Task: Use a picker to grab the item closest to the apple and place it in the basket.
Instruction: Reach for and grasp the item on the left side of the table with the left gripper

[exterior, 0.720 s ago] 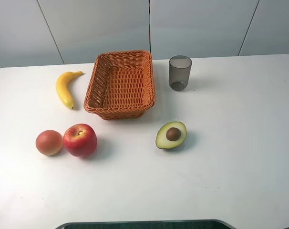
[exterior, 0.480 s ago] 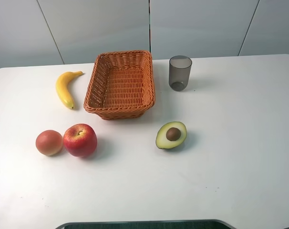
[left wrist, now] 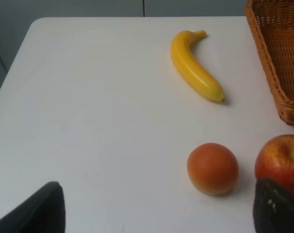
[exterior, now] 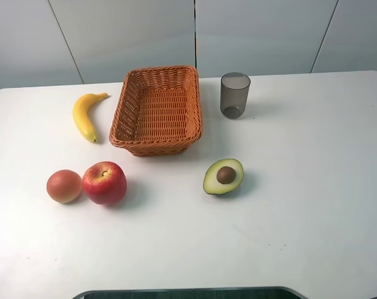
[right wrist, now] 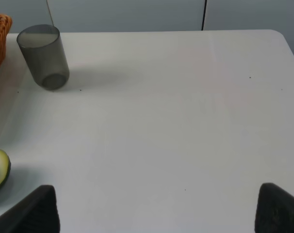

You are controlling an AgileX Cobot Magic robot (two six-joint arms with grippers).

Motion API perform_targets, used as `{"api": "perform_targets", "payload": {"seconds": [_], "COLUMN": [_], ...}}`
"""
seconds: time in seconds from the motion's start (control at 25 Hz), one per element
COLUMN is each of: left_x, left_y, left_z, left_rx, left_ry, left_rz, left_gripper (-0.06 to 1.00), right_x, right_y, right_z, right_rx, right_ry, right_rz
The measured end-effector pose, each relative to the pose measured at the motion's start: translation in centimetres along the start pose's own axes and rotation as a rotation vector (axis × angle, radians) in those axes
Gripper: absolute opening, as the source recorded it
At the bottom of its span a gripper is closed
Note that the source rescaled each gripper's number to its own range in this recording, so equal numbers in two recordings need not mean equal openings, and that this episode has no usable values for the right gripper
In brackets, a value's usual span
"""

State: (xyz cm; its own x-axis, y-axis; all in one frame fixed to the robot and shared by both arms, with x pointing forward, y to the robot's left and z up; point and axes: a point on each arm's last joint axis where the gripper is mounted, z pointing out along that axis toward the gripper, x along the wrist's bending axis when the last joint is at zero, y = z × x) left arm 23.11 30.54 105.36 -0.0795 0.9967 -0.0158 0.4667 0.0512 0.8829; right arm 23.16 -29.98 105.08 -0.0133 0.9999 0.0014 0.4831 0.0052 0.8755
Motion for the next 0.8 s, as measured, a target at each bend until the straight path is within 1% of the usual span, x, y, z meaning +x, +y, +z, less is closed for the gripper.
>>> {"api": "perform_targets", "payload": {"seconds": [0.36,0.52,0.68,0.8], "left_x": [-0.02,-0.39,-0.38,-0.31], "left_y": [0.0,-0.02,-0.02,-0.01], "left_z": [0.0,0.0,0.0,0.01], "left_rx": [0.0,0.006,0.007,0.008], "left_ry": [-0.003,-0.073,-0.081,-0.098], "left_rz": [-0.009,-0.049,-0.056,-0.044], "left_gripper": [0.99,0.99,0.99,0.99], "right_x": [0.0,0.0,0.0,0.0], "right_y": [0.0,0.0,0.0,0.0], "right_z": [0.0,0.0,0.0,0.0], "right_rx": [0.0,0.0,0.0,0.0], "right_ry": [0.0,0.0,0.0,0.0], "right_rz": [-0.001,-0.001,-0.001,-0.001]}}
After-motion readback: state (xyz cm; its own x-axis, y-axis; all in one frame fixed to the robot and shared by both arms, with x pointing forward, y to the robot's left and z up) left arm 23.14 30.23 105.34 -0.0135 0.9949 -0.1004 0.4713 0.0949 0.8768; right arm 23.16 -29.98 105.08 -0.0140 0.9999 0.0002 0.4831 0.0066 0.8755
